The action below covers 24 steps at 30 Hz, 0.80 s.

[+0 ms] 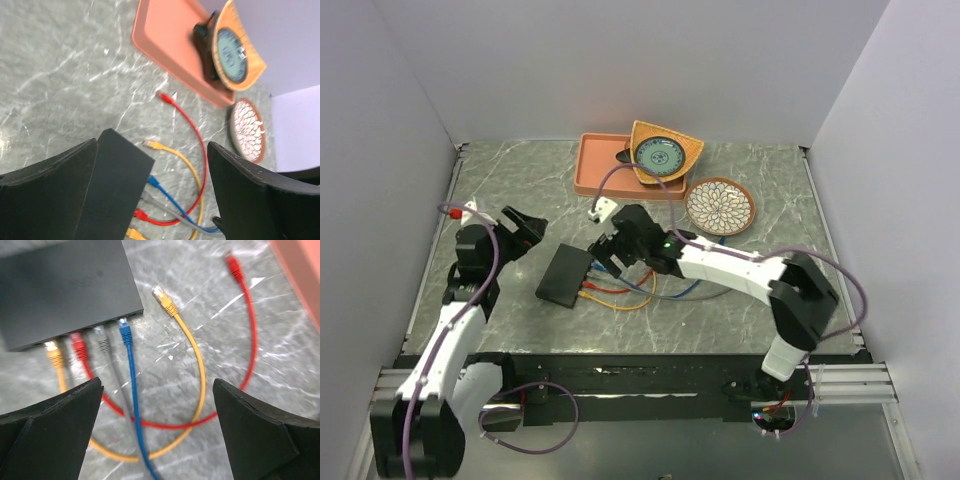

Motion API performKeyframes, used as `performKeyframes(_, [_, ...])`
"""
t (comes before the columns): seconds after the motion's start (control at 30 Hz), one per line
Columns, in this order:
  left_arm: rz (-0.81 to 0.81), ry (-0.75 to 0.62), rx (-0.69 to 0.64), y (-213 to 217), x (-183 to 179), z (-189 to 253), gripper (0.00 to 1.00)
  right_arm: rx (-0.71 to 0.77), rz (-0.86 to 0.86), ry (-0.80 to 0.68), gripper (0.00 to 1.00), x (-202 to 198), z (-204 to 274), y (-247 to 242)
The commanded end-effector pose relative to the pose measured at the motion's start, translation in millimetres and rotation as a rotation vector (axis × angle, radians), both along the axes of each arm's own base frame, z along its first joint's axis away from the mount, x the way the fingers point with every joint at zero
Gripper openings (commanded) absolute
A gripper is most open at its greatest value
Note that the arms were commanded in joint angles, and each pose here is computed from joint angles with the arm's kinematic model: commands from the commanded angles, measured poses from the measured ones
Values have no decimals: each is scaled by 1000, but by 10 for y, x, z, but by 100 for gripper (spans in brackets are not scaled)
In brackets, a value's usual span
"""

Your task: Insert the plug into the switch port

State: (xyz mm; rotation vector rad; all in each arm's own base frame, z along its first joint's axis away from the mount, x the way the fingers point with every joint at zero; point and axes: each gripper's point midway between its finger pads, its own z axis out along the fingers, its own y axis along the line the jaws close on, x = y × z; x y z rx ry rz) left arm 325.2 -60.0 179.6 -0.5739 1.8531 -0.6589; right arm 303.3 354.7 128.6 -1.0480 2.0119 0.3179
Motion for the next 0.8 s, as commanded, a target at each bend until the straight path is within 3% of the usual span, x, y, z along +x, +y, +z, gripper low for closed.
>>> performKeyframes(0.0, [62,-49,20,117,-118,369,96,170,-27,-39,99,-156,635,-71])
performKeyframes(0.3, [27,-101,-2,47,-257,710,96,395,-43,-51,99,-647,1206,-506])
performKeyframes(0.63, [-162,-160,-7,-241,-389,719,96,460,-182,-78,99,-831,1182,-1028])
performKeyframes(0.77, [-137,-128,-7,-204,-384,632,96,486,-214,-101,99,-853,1204,-1144])
